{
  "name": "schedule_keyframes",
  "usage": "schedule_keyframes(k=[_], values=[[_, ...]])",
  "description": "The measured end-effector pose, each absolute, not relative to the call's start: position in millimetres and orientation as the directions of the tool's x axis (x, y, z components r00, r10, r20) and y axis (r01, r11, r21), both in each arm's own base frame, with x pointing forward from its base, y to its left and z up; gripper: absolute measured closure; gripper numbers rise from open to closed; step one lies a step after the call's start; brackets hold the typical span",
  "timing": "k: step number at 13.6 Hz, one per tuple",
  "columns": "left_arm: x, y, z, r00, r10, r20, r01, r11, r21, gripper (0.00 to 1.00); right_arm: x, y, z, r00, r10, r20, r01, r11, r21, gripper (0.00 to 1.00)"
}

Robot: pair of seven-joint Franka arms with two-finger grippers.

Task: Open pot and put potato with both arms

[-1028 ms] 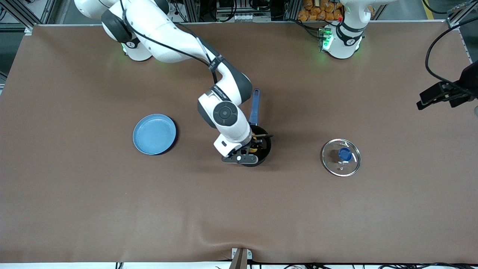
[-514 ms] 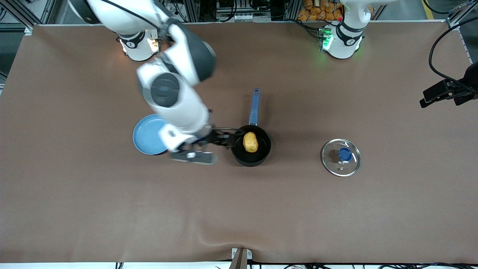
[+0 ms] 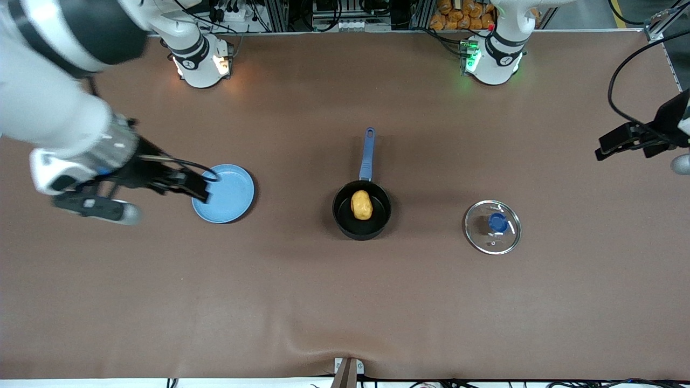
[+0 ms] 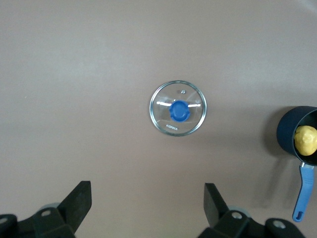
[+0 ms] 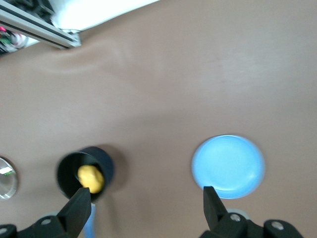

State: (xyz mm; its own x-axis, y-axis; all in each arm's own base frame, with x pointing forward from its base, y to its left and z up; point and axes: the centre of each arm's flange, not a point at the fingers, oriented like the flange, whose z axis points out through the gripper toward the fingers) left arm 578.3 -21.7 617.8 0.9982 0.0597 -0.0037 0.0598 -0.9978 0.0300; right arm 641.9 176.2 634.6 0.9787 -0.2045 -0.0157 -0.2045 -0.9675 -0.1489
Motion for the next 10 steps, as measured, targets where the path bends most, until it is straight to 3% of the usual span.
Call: schedule_keyframes(k=[4,10], values=[[574,-41,616,1.000,0.027,0.013,0.027,-0.999,0.031,0.00,628,83,646,0.986,-0.162,-0.052,-0.166,-0.980,-0.111,0.00],[573,-38,614,0.999,0.032,0.009,0.032,-0.999,0.030,0.00,557,77,662,0.999,-0.026,-0.025,-0.027,-1.000,-0.008,0.00]])
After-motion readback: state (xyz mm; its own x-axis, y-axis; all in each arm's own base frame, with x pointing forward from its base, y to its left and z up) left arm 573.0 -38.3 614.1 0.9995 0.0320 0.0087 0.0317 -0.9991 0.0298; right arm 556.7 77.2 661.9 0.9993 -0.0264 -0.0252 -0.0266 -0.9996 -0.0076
